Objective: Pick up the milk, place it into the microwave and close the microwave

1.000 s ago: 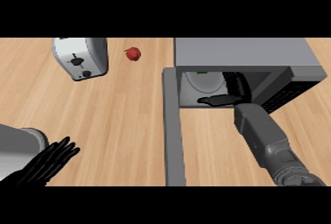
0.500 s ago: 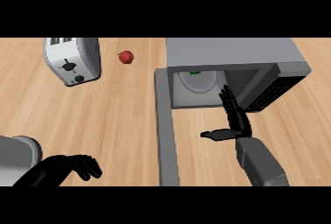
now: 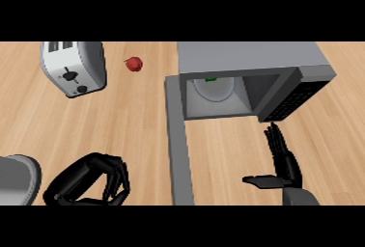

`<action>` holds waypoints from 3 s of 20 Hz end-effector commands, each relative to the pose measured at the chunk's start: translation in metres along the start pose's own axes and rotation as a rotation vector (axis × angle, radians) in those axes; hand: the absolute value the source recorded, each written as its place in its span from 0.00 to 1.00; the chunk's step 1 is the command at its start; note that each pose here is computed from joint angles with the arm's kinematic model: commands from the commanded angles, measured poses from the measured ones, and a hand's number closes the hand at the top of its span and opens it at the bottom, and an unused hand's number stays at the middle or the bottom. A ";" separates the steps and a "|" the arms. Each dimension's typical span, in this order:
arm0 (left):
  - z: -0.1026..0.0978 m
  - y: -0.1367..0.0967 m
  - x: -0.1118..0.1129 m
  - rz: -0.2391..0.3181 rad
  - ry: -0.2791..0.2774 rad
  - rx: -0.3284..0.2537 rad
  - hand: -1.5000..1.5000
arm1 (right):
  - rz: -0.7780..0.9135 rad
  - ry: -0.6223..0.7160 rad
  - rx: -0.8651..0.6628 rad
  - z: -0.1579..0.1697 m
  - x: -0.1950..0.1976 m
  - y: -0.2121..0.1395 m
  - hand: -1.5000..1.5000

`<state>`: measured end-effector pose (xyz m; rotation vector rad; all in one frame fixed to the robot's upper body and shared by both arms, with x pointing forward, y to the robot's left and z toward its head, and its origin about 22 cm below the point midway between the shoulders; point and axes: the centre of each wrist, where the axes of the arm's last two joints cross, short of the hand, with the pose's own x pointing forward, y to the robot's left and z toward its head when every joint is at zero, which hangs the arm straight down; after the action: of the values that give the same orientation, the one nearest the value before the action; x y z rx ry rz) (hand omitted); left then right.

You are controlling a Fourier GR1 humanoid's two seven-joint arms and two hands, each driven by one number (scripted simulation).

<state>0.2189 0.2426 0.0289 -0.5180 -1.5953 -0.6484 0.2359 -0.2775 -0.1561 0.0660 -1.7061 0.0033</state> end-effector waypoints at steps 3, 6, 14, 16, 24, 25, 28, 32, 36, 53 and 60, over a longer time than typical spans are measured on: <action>-0.039 -0.010 -0.014 -0.071 0.019 -0.082 1.00 | 0.001 -0.025 -0.025 0.062 0.011 -0.042 0.00; -0.046 -0.030 -0.030 -0.062 0.006 -0.105 1.00 | 0.011 -0.056 -0.045 0.082 0.037 -0.077 0.00; -0.085 -0.093 -0.060 -0.090 -0.038 -0.190 1.00 | -0.035 -0.163 0.013 0.121 0.088 -0.084 0.00; -0.095 -0.094 -0.054 -0.090 0.003 -0.216 1.00 | -0.071 -0.165 0.071 0.124 0.111 -0.081 0.00; -0.124 -0.162 -0.059 -0.106 0.029 -0.238 1.00 | -0.148 -0.216 0.199 0.110 0.159 -0.057 0.00; -0.118 -0.180 -0.058 -0.114 0.036 -0.220 1.00 | -0.137 -0.222 0.213 0.109 0.165 -0.058 0.00; -0.125 -0.188 -0.061 -0.125 0.019 -0.201 1.00 | -0.155 -0.243 0.251 0.096 0.182 -0.053 0.00; -0.142 -0.188 -0.042 -0.144 -0.022 -0.109 1.00 | -0.140 -0.264 0.307 0.092 0.211 -0.047 0.00; -0.156 -0.184 -0.038 -0.182 -0.037 -0.046 1.00 | -0.136 -0.247 0.381 0.090 0.219 -0.040 0.00; -0.231 -0.132 0.006 -0.178 -0.106 0.272 1.00 | -0.159 -0.245 0.406 0.080 0.260 -0.022 0.00; -0.252 -0.107 0.015 -0.127 -0.079 0.342 1.00 | -0.157 -0.241 0.417 0.077 0.269 -0.017 0.00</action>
<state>0.3115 -0.0086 0.0365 -0.2092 -1.7686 -0.4975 0.1236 -0.3116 0.0920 0.5220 -1.9131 0.2327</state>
